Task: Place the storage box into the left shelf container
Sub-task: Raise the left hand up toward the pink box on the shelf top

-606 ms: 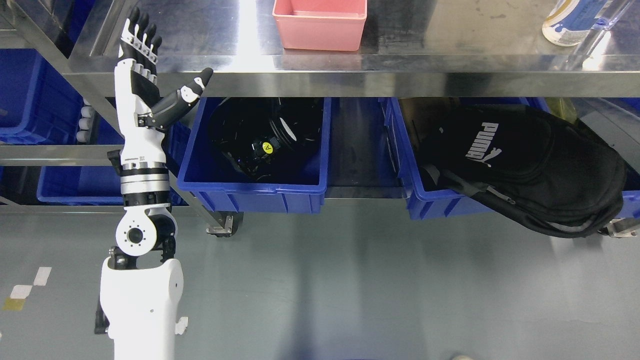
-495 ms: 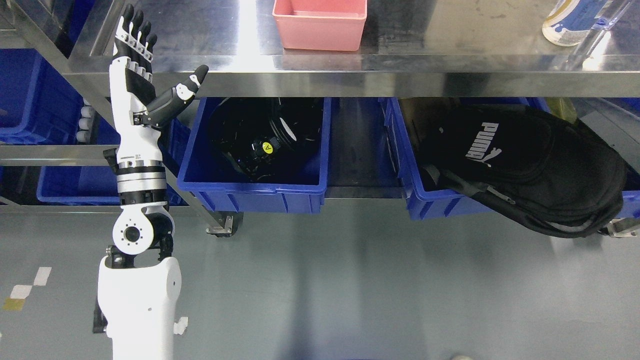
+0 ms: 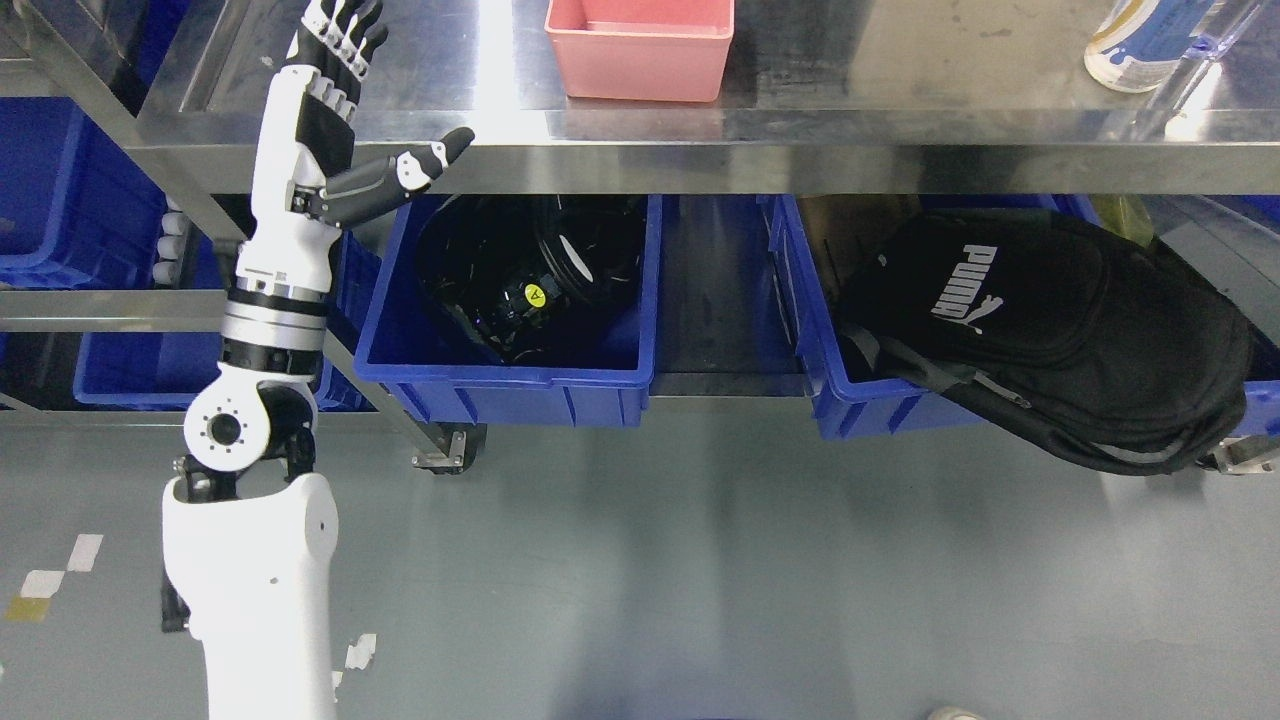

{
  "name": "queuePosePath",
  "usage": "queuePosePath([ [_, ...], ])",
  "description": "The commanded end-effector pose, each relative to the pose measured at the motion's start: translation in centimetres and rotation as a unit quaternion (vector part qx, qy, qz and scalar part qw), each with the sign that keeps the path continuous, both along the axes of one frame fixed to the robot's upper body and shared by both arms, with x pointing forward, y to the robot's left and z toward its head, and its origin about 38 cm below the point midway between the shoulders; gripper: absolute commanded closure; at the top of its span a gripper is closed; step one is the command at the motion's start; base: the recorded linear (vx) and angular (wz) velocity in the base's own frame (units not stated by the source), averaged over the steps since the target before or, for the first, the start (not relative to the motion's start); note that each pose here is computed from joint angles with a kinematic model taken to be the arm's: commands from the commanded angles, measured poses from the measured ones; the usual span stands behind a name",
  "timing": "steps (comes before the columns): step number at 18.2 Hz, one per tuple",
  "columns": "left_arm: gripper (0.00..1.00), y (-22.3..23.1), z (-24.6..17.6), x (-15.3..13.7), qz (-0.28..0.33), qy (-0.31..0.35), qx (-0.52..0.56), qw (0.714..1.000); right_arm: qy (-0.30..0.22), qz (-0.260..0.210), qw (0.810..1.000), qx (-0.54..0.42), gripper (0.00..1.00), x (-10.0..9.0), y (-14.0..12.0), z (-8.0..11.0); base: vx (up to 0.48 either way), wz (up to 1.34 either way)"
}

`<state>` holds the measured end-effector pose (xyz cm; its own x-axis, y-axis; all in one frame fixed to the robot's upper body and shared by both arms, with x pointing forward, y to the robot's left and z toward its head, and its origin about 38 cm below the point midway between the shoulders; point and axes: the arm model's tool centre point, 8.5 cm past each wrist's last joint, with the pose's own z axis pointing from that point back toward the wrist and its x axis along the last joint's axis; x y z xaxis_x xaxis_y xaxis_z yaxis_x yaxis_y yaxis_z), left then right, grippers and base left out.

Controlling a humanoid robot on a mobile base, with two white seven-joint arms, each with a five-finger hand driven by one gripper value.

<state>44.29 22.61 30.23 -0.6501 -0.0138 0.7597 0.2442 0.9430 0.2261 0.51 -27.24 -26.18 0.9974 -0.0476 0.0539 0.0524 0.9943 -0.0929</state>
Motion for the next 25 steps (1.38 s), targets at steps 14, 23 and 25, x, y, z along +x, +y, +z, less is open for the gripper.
queuePosePath([
  [14,0.04,-1.8,9.5,7.1,-0.106,0.069,0.489,0.863,-0.012,-0.010,1.000,-0.007,0.00,0.9,-1.1,0.1,0.000,0.00],
  [23,0.02,-9.7,8.0,10.2,-0.124,0.085,0.529,0.835,-0.011,-0.010,1.000,-0.008,0.00,0.8,-1.1,0.1,0.000,0.00],
  [25,0.02,-11.9,8.0,10.6,-0.131,0.087,0.539,0.827,-0.013,-0.010,1.000,-0.008,0.00,0.9,-1.1,0.1,0.000,0.00],
])
